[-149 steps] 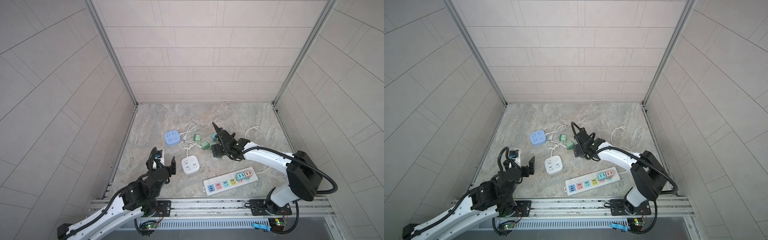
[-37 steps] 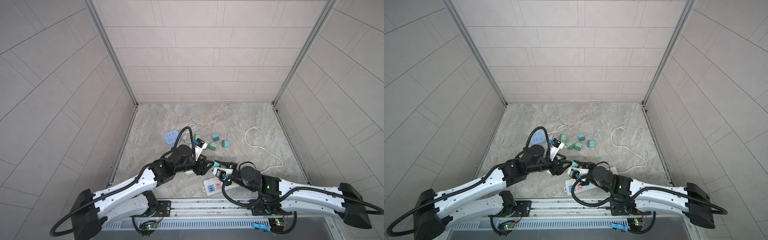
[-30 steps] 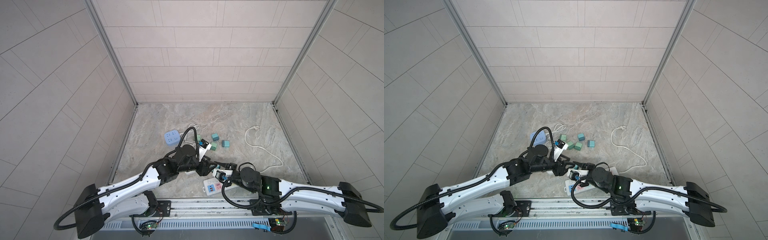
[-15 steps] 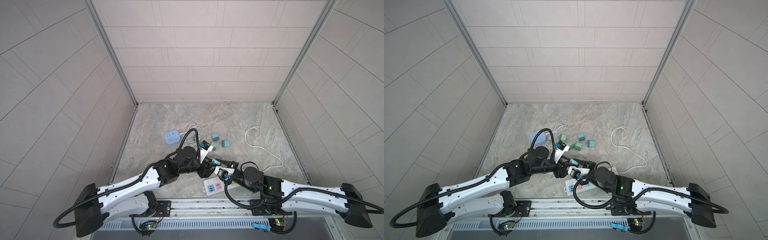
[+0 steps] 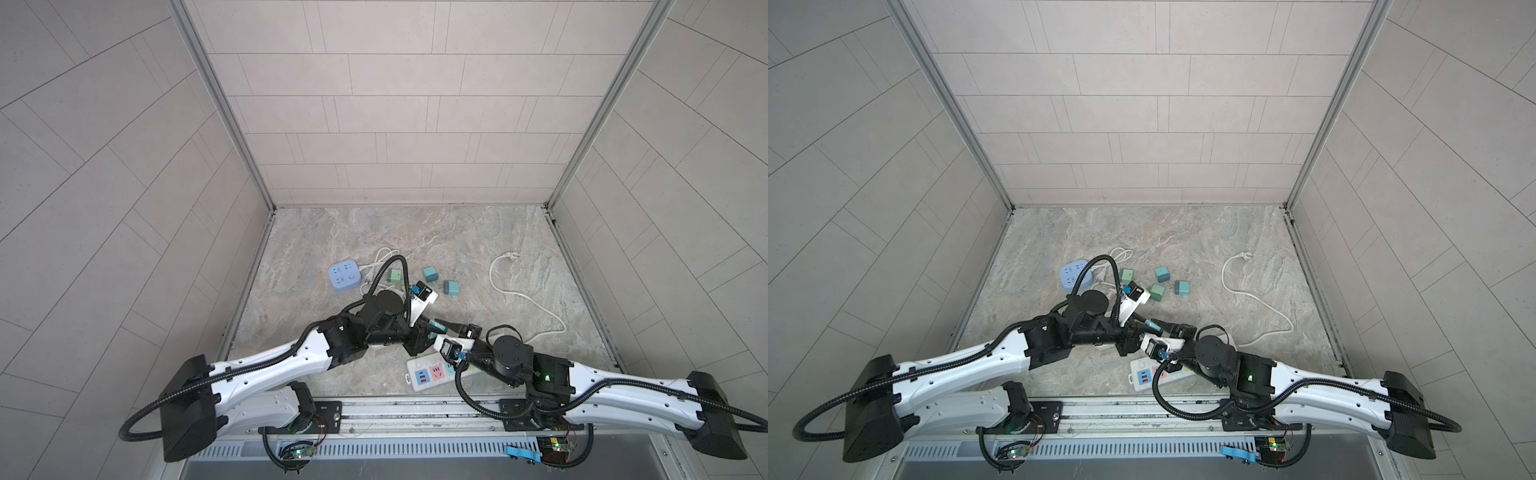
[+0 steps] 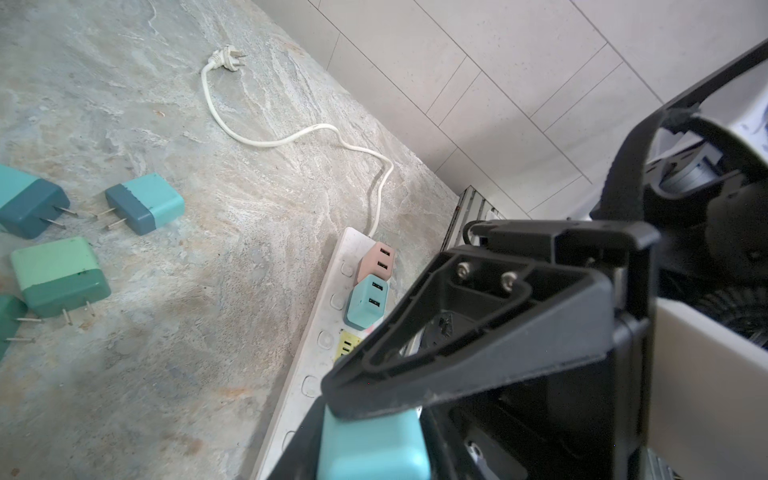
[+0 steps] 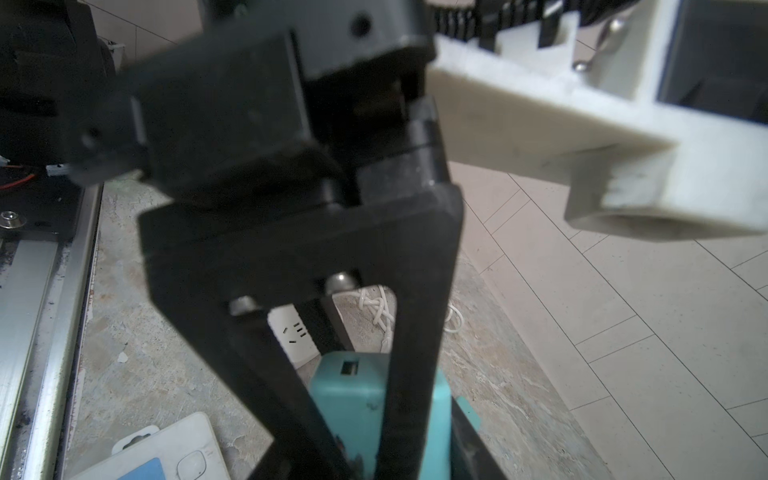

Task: Insert the plug
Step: 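Grasp the teal adapter with the left gripper from the right gripper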

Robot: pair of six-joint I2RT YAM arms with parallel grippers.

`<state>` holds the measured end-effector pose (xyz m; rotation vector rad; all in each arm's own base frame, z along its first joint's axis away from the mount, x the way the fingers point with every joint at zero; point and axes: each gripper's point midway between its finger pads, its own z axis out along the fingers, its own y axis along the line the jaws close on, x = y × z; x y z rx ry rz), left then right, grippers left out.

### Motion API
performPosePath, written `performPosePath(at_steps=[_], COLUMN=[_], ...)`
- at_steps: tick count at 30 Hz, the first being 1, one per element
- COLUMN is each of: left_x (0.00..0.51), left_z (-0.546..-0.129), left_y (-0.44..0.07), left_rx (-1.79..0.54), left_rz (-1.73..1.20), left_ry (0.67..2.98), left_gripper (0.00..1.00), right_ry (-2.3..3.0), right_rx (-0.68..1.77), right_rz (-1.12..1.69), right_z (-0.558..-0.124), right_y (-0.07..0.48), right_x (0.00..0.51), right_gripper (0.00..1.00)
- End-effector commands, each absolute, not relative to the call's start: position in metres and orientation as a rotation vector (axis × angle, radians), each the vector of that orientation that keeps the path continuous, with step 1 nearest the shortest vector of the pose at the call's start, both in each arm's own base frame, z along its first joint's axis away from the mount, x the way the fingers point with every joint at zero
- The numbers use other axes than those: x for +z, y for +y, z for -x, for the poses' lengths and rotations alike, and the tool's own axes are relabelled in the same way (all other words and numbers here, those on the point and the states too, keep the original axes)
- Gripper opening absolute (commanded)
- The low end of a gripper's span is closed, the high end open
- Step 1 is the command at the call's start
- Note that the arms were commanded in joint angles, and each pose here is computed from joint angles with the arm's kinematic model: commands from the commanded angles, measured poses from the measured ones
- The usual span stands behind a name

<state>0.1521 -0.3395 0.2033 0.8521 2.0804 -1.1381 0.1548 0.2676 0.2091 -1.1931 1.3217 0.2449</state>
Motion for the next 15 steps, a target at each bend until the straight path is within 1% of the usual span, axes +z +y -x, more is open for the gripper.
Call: performPosePath(at_steps=[1, 3, 8, 11, 12, 13, 14, 15], left_x=[0.2053, 0.2069, 0.2089, 0.2089, 0.2089, 0.2084, 0.2074, 0.2064], left_z=[-0.1557, -0.1554, -0.1551, -0.154, -0.1533, -0.1531, -0.1531, -0.1543], left_y=[-0.3405, -0.3402, -0.3368, -0.3375, -0.3385, -0.3388, -0.339, -0.3386], left_rx=[-1.106, -1.106, -1.091, -1.097, -1.101, -1.1, -1.097, -1.085], left_rz=[-0.867, -0.868, -0.863, -0.87, -0.877, -0.881, -0.883, -0.883], left_ry=[2.076, 2.073, 2.072, 2.072, 2.072, 2.072, 2.076, 2.079], left_gripper=[0.31, 0.29, 0.3, 0.3, 0.27, 0.23, 0.18, 0.14], right_ry=[1.257, 1.258, 1.27, 1.273, 1.275, 1.278, 1.283, 1.289], right_rx=[0.311, 0.293, 0.256, 0.242, 0.241, 0.243, 0.244, 0.247], right_rz=[1.131, 1.134, 1.162, 1.17, 1.167, 1.162, 1.155, 1.15], right_z=[-0.15, -0.1515, -0.1529, -0.1536, -0.154, -0.1543, -0.1547, -0.1549], right_y=[0.2719, 0.2706, 0.2684, 0.2675, 0.2669, 0.2667, 0.266, 0.2652], right_x=[0.2354, 0.2345, 0.2284, 0.2275, 0.2278, 0.2283, 0.2283, 0.2278], right_gripper=[0.01, 0.01, 0.01, 0.03, 0.05, 0.09, 0.17, 0.27])
